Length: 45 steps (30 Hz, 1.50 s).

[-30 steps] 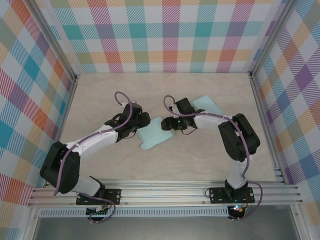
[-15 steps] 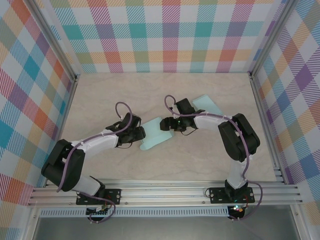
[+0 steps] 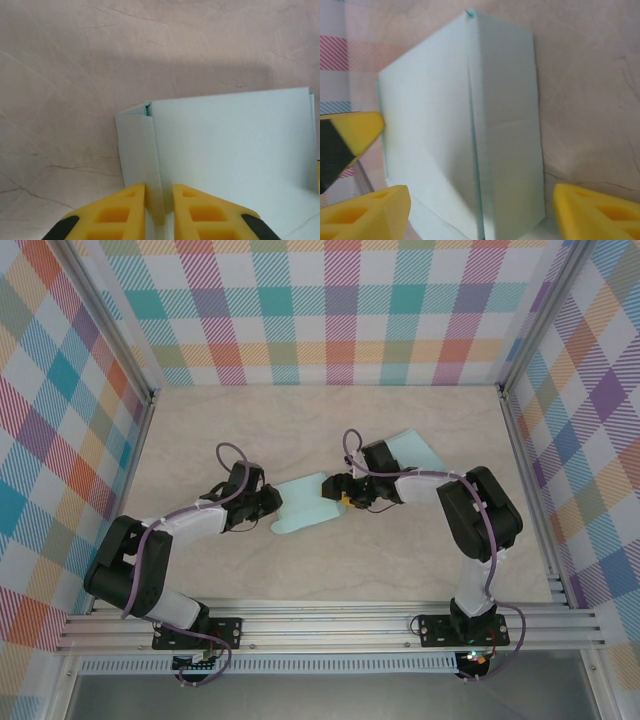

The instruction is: Fold the paper box

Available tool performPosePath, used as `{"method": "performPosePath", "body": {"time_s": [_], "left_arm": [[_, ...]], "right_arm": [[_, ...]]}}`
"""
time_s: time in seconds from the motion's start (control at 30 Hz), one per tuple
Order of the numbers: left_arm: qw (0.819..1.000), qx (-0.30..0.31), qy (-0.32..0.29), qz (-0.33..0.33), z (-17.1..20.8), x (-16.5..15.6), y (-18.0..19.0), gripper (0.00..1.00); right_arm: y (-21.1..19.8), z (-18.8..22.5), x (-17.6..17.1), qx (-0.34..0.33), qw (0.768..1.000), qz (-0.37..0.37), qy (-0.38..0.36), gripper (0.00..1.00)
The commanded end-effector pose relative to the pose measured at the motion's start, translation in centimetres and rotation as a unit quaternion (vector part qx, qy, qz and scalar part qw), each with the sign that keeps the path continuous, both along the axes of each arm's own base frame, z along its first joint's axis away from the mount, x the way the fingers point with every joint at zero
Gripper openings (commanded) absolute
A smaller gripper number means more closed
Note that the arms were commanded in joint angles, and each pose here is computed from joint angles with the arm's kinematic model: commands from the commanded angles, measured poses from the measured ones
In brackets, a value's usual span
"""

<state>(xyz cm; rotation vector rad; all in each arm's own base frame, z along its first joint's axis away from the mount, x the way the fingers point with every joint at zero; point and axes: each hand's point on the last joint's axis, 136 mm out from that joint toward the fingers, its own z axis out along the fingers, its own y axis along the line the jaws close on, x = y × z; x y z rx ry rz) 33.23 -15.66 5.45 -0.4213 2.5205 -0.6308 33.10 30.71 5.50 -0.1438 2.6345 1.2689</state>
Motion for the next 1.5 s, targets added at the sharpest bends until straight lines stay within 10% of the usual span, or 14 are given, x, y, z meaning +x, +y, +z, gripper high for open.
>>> {"method": "performPosePath", "body": {"time_s": [0.0, 0.93, 1.47], "left_arm": [[0.997, 0.029, 0.069, -0.01, -3.5, -3.0, 2.3, 0.17], [0.997, 0.005, 0.078, -0.016, -4.0, -2.0, 3.7, 0.04], [0.998, -0.016, 0.062, -0.018, -2.3, -1.5, 3.1, 0.06]], "right_arm": [[1.1, 0.6, 0.1, 0.063, 0.998, 0.012, 0.009, 0.75], [2.1, 0.8, -0.3, 0.133, 0.99, 0.024, 0.031, 0.78], [3.4, 2.4, -0.4, 0.202, 0.978, 0.041, 0.029, 0.4]]}}
